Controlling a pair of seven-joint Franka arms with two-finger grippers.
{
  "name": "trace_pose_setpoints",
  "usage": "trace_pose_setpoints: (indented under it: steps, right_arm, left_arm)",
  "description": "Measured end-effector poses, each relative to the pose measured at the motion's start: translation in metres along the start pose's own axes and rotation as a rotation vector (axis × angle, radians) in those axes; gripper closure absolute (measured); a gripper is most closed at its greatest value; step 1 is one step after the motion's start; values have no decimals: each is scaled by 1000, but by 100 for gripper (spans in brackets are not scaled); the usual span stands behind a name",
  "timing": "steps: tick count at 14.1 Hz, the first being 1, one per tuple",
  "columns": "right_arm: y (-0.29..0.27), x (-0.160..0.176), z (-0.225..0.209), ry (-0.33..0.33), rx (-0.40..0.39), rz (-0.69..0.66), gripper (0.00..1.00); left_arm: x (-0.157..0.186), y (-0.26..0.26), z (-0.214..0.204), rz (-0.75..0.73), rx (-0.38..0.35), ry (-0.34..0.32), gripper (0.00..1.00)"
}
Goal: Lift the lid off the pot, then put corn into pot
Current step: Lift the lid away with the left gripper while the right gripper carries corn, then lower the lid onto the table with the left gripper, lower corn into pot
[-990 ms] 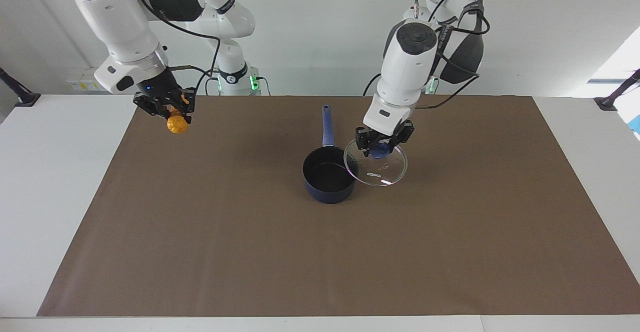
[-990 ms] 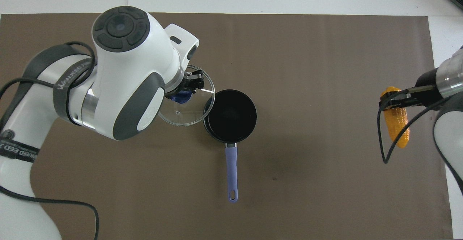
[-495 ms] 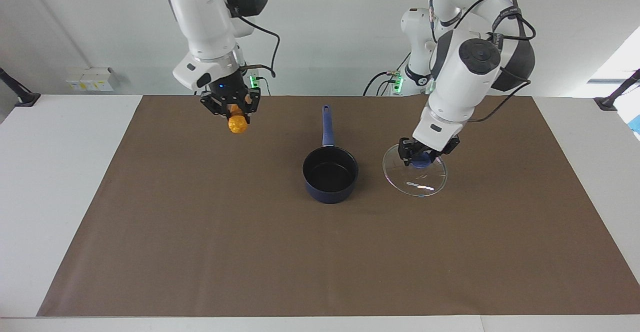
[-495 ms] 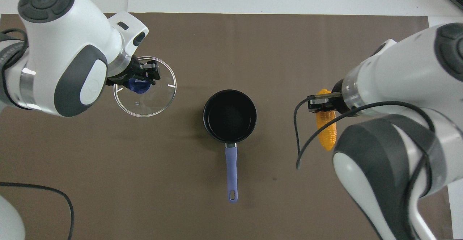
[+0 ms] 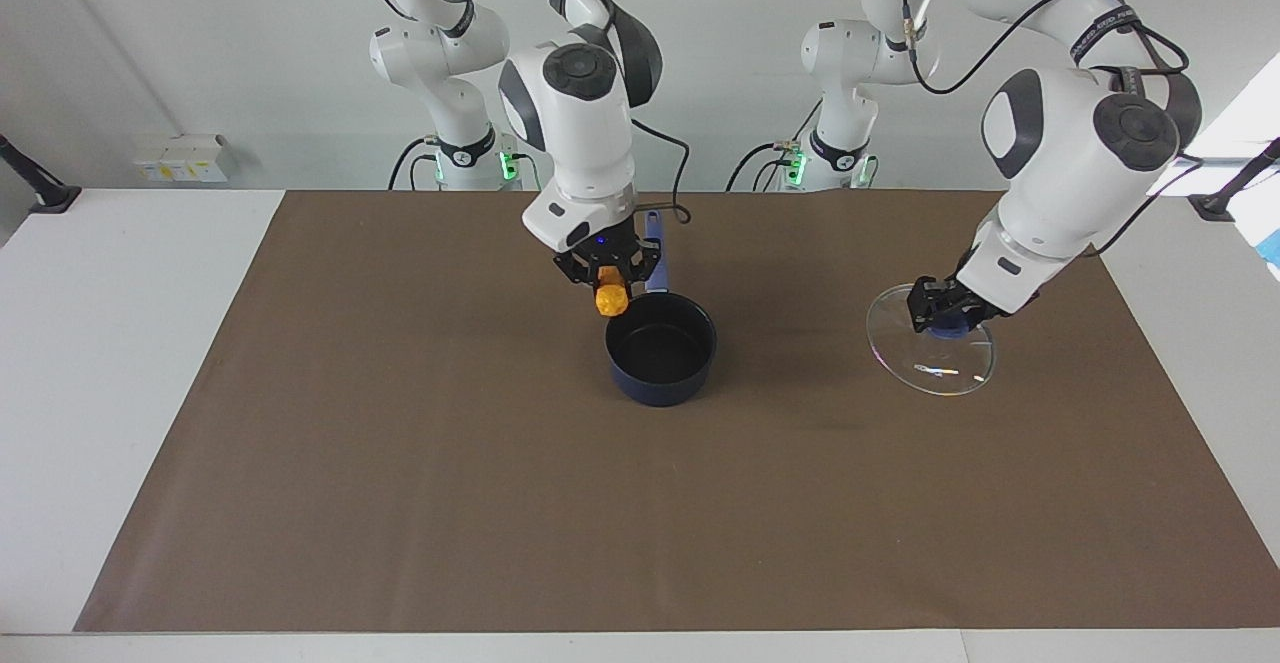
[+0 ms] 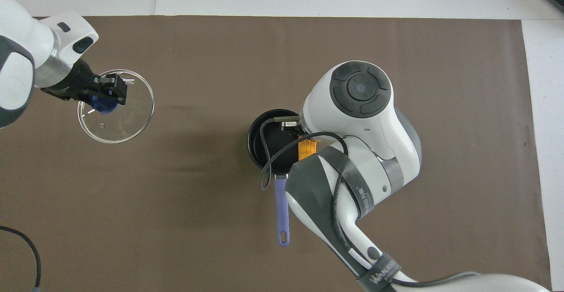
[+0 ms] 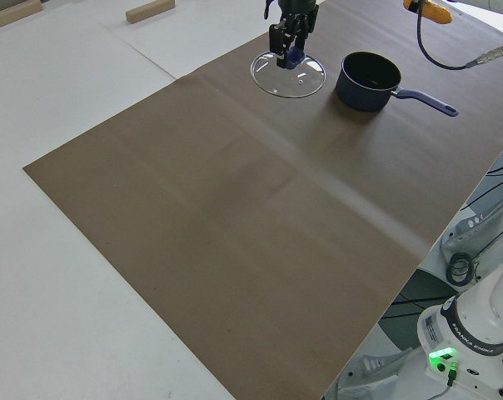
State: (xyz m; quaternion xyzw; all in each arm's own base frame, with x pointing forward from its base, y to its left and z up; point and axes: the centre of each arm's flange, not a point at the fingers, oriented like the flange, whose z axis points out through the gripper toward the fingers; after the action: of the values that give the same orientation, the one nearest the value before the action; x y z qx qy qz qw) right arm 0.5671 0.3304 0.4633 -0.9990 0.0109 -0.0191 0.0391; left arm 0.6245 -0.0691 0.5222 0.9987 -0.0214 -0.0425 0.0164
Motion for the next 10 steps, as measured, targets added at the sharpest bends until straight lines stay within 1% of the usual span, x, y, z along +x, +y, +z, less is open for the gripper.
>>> trace_pose_setpoints:
  steps: [2, 3, 5, 7, 10]
  right_arm:
    - [-18, 0, 23, 10, 2, -24, 59]
    - [-22, 0, 33, 3, -4, -24, 59]
    - [-31, 0, 52, 1, 2, -31, 59]
    - [-43, -2, 68, 7, 11, -48, 59]
    - [-44, -2, 84, -8, 4, -49, 59]
  left_arm:
    - [-20, -21, -9, 0, -6, 0, 34]
    - [-33, -31, -12, -3, -9, -5, 34]
    - [-54, -48, -6, -11, -14, -9, 34]
    - [-70, -69, 8, -5, -19, 3, 34]
    - [-87, -108, 41, -10, -27, -6, 34]
